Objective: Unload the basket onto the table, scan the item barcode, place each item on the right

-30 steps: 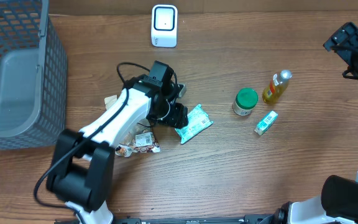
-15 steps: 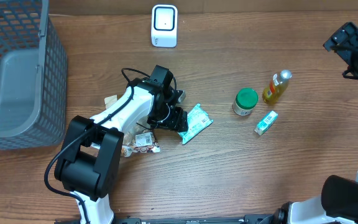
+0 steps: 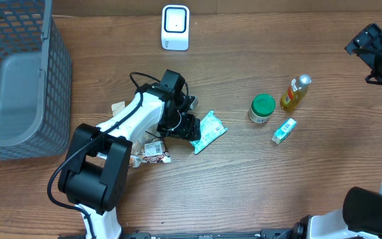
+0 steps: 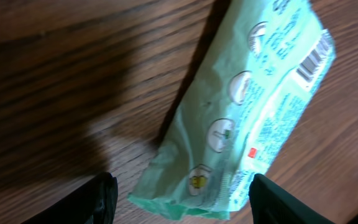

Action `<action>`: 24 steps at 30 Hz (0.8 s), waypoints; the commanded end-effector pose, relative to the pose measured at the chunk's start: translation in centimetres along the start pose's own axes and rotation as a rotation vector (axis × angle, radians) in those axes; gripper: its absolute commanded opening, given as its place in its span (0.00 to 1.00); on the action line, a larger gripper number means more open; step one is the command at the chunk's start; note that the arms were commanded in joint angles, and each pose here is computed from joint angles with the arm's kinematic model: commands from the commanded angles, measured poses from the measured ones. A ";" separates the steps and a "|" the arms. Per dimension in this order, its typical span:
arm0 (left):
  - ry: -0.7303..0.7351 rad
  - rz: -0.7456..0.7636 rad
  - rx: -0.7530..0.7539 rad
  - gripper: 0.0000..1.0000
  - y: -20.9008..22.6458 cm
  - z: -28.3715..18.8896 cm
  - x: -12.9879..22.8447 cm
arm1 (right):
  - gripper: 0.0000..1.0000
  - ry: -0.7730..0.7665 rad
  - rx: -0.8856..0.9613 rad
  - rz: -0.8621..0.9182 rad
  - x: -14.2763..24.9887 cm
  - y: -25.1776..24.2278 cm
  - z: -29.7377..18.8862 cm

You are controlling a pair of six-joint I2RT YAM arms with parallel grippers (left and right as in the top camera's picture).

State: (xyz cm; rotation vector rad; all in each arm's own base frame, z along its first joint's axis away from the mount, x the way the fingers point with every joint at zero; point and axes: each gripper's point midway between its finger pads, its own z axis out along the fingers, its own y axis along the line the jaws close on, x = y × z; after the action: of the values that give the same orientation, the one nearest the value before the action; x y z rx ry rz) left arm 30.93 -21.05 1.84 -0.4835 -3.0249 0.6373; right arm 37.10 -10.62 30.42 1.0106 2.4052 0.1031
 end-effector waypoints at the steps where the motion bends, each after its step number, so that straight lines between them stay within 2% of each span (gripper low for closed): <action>1: 0.015 0.003 -0.037 0.68 1.0 0.5 0.5 | 1.00 0.001 -0.004 -0.002 0.0 0.0 0.0; 9: -0.017 0.008 -0.032 0.66 0.9 0.5 -0.3 | 1.00 0.001 -0.004 -0.002 0.0 0.0 0.0; 14: -0.036 -0.013 -0.028 0.60 0.9 0.5 -0.7 | 1.00 0.000 -0.004 -0.002 0.0 0.0 0.0; 24: -0.023 0.000 -0.026 0.59 -0.2 1.0 -0.4 | 1.00 0.001 -0.004 -0.002 0.0 0.0 0.0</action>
State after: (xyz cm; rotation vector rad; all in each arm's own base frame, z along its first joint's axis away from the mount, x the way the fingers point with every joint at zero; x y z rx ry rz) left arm 31.74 -21.21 1.51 -0.4694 -3.0715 0.6230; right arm 37.09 -10.62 30.41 1.0110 2.4059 0.1025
